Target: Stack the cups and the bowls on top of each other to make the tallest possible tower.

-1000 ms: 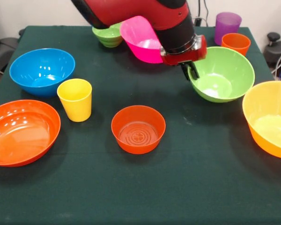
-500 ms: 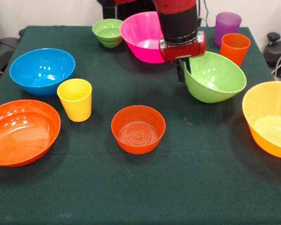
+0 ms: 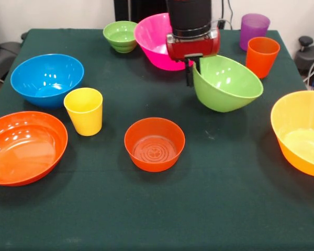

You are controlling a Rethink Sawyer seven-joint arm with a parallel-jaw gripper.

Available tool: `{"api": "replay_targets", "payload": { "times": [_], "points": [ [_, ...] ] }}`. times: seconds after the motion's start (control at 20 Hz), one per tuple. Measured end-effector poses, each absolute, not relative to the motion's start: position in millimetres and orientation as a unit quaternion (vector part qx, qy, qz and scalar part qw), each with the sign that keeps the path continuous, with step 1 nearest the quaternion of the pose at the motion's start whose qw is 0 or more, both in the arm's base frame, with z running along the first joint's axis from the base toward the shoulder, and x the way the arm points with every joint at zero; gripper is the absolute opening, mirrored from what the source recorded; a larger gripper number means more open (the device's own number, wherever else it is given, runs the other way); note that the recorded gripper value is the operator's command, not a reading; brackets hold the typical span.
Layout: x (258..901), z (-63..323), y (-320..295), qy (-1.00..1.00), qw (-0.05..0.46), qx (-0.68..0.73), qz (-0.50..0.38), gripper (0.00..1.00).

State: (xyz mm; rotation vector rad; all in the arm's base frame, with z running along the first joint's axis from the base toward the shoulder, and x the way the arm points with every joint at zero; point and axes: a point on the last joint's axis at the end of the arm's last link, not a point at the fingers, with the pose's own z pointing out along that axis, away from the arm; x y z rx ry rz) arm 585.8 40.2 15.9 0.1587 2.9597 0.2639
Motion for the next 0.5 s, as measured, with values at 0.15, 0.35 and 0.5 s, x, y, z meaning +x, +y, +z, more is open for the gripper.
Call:
{"api": "replay_targets", "payload": {
  "times": [0.15,0.35,0.5],
  "points": [
    [583.2,19.6,23.5,0.99,0.083,0.067,0.088,0.0],
    [579.2,30.8,-6.4,0.988,0.086,0.094,0.089,0.0],
    [576.0,50.8,-32.4,0.984,0.093,0.122,0.093,0.0]
  ]
}}
